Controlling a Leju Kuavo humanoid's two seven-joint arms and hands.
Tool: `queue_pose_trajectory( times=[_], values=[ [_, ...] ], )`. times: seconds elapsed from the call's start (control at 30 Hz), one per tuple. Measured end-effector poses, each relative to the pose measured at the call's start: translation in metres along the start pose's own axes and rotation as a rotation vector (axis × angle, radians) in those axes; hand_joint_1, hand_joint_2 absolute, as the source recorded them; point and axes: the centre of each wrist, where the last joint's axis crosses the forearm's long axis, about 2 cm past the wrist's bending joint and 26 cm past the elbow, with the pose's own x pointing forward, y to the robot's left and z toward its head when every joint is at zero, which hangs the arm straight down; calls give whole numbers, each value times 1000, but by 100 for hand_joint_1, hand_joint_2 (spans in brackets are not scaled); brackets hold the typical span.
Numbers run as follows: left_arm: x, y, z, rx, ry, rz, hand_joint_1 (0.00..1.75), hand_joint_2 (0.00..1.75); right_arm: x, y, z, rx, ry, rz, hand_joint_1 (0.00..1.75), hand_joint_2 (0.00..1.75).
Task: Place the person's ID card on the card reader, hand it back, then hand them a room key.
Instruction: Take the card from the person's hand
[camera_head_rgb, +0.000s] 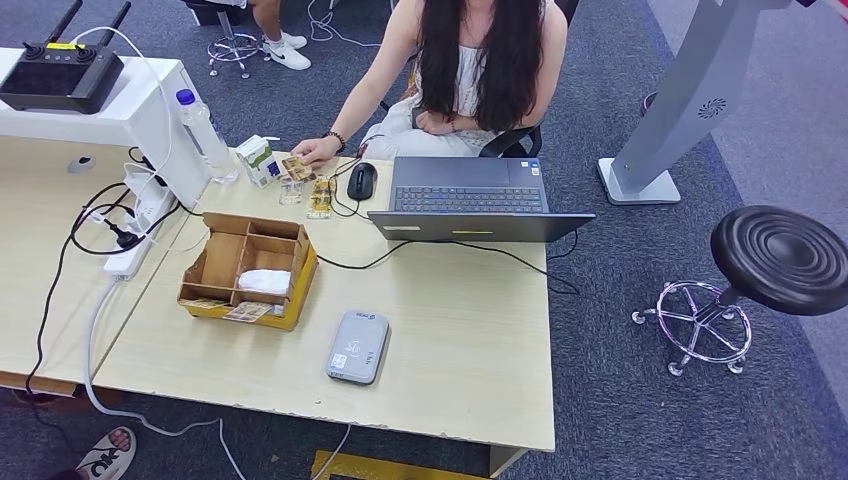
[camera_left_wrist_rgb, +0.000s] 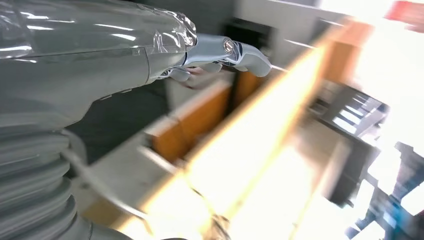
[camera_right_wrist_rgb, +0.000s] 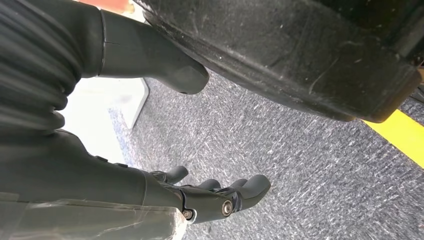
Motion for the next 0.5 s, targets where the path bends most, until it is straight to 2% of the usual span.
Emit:
queue_pose_trajectory(
  times=[0.1, 0.37, 0.5],
  values=[
    [14, -10, -13, -58, -45, -14, 0, 175, 0, 0, 0, 0, -1, 0, 0, 175],
    [29, -25, -22, -137, -103, -35, 0, 175, 1, 0, 0, 2, -3, 7, 0, 175],
    [39, -44, -36, -183, -148, -137, 0, 175, 2, -1, 0, 6, 2, 22, 0, 175]
  ],
)
